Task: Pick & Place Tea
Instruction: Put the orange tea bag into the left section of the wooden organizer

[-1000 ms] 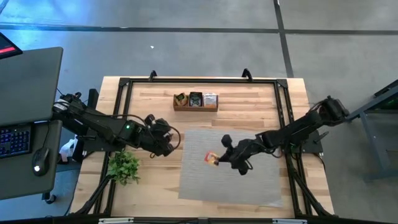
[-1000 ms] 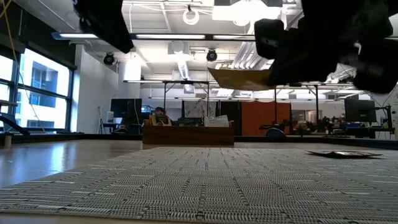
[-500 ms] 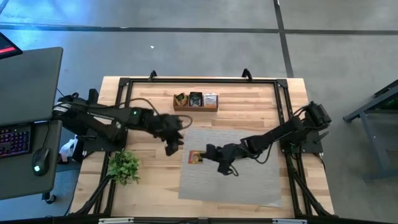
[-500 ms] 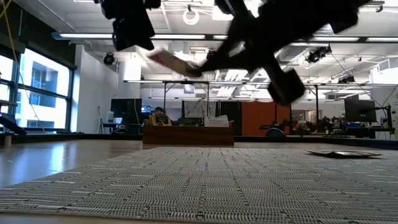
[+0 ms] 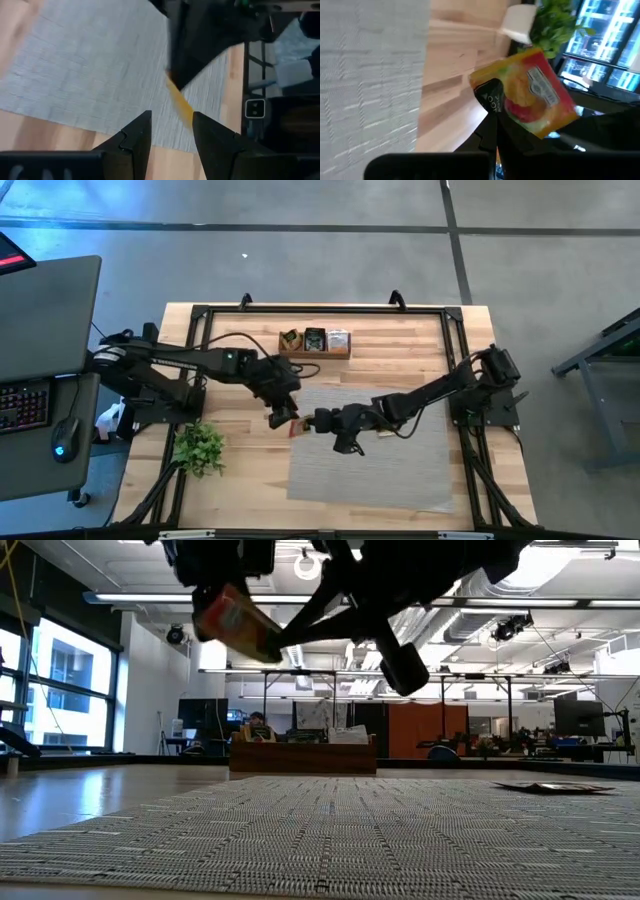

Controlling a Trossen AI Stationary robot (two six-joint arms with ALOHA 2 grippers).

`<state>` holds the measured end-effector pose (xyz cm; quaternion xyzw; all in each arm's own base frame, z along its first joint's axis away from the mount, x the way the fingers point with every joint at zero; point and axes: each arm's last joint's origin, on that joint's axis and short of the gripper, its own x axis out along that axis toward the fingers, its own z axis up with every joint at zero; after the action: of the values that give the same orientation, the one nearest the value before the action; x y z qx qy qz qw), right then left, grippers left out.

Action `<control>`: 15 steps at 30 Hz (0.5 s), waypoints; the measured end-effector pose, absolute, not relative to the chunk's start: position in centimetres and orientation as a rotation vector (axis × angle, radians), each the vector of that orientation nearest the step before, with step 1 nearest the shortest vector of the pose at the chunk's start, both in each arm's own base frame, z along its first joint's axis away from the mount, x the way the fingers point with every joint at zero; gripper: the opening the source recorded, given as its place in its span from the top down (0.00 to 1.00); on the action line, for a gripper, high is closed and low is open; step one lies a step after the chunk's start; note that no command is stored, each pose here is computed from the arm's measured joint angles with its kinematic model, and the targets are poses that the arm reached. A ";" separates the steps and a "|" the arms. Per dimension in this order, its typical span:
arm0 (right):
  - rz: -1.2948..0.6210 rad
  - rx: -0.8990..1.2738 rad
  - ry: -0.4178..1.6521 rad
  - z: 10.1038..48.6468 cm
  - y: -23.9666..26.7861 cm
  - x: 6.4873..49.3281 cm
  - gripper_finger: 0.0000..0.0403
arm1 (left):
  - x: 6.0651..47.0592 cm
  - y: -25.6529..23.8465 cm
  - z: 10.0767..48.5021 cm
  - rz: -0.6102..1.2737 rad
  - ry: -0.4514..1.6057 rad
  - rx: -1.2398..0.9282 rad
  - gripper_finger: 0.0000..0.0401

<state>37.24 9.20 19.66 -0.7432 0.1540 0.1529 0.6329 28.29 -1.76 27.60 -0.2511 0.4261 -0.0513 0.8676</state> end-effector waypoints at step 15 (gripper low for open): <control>0.471 -1.637 0.322 19.1 9.1 37.1 1.00 | 29.5 -1.7 26.1 -0.081 0.927 -0.521 0.65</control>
<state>37.13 9.05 19.11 -0.7198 0.1416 0.2073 0.6472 29.46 -1.71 26.09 -0.2485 0.4417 -0.0385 0.8612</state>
